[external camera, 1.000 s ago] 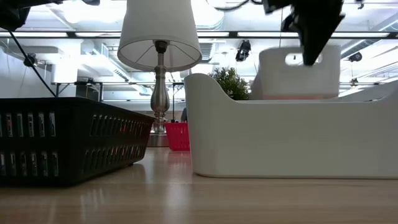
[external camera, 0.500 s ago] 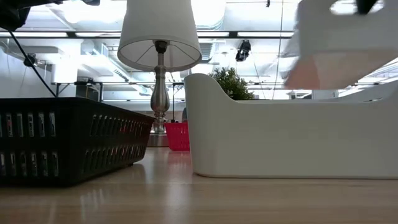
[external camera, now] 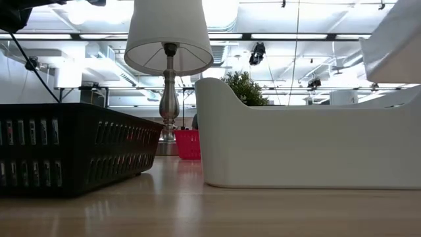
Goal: Stack baskets by color
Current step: Stack the top white bin on the bottom right white bin
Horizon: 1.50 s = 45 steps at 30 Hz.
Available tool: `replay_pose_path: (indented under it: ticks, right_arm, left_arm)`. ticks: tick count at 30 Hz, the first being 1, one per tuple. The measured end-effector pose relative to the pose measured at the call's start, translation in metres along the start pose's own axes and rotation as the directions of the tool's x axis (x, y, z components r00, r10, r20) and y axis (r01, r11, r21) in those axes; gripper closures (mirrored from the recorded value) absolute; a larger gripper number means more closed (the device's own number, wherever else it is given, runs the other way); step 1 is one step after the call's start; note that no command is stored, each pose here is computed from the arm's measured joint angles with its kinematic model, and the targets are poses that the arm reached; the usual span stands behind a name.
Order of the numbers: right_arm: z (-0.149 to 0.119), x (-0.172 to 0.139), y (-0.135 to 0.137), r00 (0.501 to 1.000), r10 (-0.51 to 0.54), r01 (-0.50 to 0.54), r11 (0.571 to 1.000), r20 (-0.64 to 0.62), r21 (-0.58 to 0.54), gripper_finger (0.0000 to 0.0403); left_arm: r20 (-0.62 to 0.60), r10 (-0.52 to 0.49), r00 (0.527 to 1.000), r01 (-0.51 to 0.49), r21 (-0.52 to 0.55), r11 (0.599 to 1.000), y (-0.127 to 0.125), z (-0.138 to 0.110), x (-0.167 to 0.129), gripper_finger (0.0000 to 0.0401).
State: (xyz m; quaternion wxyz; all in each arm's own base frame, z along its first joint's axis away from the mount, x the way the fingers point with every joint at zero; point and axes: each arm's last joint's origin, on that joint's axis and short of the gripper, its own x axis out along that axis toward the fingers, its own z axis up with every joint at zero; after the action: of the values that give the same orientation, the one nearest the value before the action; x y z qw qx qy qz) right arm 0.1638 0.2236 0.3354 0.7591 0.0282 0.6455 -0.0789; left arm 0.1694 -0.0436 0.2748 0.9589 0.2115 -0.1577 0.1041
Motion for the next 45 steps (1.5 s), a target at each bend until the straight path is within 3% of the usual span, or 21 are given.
replay_pose_path:
  ticks: [6, 11, 18, 31, 45]
  right_arm:
    - [-0.029, -0.002, 0.014, 1.000, 0.011, -0.010, 0.996, 0.010, -0.089, 0.0394]
    - [-0.039, 0.005, 0.015, 1.000, -0.023, 0.023, 0.997, 0.003, -0.067, 0.0394]
    - [-0.043, 0.020, 0.015, 0.998, -0.065, 0.064, 0.996, -0.011, -0.068, 0.0394]
    - [-0.046, 0.044, 0.021, 0.999, -0.045, 0.045, 0.997, -0.007, -0.064, 0.0394]
    - [-0.049, 0.055, 0.019, 0.997, -0.075, 0.073, 0.995, -0.024, -0.071, 0.0394]
  left_arm:
    - [-0.005, -0.003, 1.000, 0.003, 0.002, 1.000, -0.001, -0.002, -0.001, 0.0401]
    - [-0.007, -0.005, 1.000, 0.005, 0.004, 1.000, -0.001, -0.003, -0.001, 0.0401]
    - [-0.007, -0.005, 1.000, 0.005, 0.004, 1.000, -0.001, -0.003, -0.001, 0.0401]
    - [-0.007, -0.005, 1.000, 0.005, 0.004, 1.000, -0.001, -0.003, -0.001, 0.0401]
    - [-0.008, -0.005, 1.000, 0.005, 0.005, 1.000, -0.001, -0.003, -0.001, 0.0401]
